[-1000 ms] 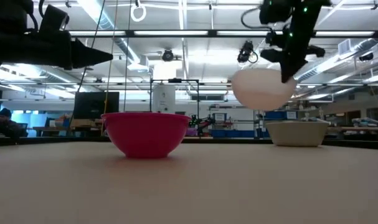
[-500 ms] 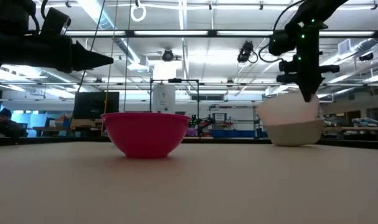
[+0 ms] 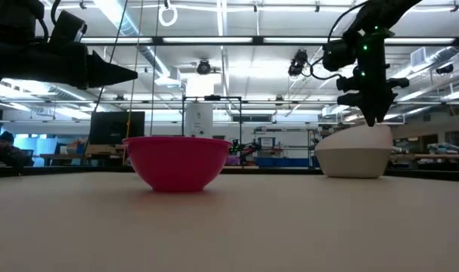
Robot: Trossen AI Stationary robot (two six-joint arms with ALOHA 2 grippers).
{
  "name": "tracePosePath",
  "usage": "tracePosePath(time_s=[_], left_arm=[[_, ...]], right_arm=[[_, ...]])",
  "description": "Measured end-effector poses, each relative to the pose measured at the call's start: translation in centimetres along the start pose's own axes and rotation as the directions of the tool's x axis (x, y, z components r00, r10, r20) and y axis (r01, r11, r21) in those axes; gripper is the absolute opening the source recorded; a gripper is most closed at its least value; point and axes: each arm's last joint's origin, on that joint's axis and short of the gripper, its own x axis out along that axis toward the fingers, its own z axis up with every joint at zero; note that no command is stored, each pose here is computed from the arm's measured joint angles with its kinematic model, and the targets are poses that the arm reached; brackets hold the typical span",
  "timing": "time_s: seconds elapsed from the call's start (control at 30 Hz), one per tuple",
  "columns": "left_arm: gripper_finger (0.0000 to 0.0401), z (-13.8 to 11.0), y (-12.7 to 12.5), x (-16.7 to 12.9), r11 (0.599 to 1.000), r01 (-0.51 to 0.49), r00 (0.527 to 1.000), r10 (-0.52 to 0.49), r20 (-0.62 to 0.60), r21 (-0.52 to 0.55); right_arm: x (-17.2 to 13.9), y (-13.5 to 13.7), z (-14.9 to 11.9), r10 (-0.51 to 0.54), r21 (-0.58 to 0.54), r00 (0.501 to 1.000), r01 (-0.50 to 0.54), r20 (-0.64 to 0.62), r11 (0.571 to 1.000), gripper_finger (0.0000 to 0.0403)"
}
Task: Nest bowls inside each other
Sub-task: Put the orange bowl on top of the white bowl
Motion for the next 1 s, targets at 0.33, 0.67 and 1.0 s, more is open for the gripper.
tracePosePath(time_s=[0.33, 0.67, 1.0], left_arm=[[0.0130, 0.0, 0.0, 0.0, 1.000, 0.000, 1.000, 0.000, -0.002, -0.012], [0.0130, 0.0, 0.0, 0.0, 1.000, -0.001, 1.000, 0.001, 0.000, -0.012], [0.0130, -0.1, 0.0, 0.0, 1.000, 0.000, 1.000, 0.000, -0.005, -0.009]], right_arm=[[2.2, 0.9, -2.6, 0.014, -0.056, 0.994, -0.020, -0.111, 0.998, 0.0117], [-2.6, -1.3, -2.1, 0.033, 0.047, 0.987, -0.041, 0.158, 0.998, 0.0113], [-0.5, -0.3, -2.4, 0.019, 0.063, 0.994, -0.026, 0.104, 0.998, 0.0010]])
